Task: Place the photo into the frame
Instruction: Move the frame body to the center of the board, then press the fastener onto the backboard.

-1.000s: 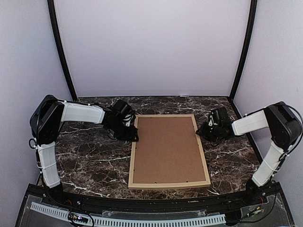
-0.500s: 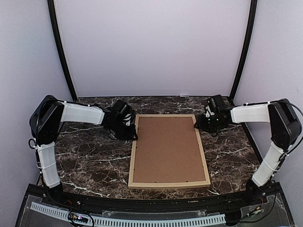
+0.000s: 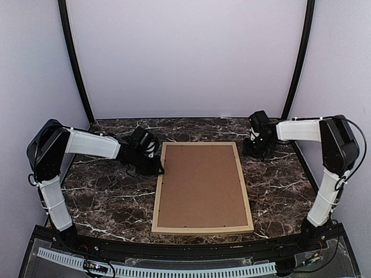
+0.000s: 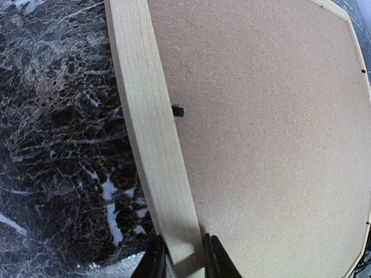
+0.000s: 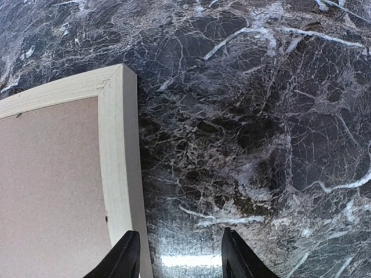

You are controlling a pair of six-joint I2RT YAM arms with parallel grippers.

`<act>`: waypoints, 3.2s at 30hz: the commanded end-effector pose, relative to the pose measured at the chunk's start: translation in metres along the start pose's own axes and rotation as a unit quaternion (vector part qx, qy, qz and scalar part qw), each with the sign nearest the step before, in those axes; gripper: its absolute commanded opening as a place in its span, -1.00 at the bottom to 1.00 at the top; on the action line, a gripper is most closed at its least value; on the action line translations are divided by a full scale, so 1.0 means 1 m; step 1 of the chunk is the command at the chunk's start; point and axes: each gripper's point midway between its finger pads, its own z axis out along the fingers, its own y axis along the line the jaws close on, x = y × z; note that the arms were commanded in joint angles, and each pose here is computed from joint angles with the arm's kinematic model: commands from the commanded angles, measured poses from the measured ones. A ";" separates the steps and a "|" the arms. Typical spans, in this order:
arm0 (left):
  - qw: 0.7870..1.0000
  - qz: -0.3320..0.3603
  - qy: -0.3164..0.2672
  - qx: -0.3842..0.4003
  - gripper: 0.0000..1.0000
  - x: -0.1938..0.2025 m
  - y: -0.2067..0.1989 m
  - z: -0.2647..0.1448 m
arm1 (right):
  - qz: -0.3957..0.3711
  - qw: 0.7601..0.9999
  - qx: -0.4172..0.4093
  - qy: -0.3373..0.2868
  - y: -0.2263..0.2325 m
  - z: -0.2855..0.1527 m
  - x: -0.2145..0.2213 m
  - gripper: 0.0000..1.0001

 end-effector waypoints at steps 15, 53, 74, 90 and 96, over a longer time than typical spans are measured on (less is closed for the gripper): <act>0.999 0.001 0.044 -0.015 -0.80 0.034 0.012 -0.005 | -0.064 0.997 0.003 0.038 0.021 0.021 -0.006 -0.05; 0.998 0.004 0.054 -0.018 -0.81 0.038 0.014 0.002 | -0.094 0.993 0.027 0.058 0.030 0.013 0.010 -0.10; 0.998 0.003 0.055 -0.014 -0.81 0.038 0.012 0.005 | -0.110 0.991 -0.004 0.071 0.062 0.019 0.026 -0.11; 0.998 0.004 0.060 -0.011 -0.83 0.043 0.006 0.009 | -0.118 0.989 -0.025 0.089 0.086 0.029 0.048 -0.12; 0.998 0.006 0.060 -0.011 -0.83 0.043 0.005 0.009 | -0.114 0.988 -0.027 0.098 0.086 0.034 0.059 -0.12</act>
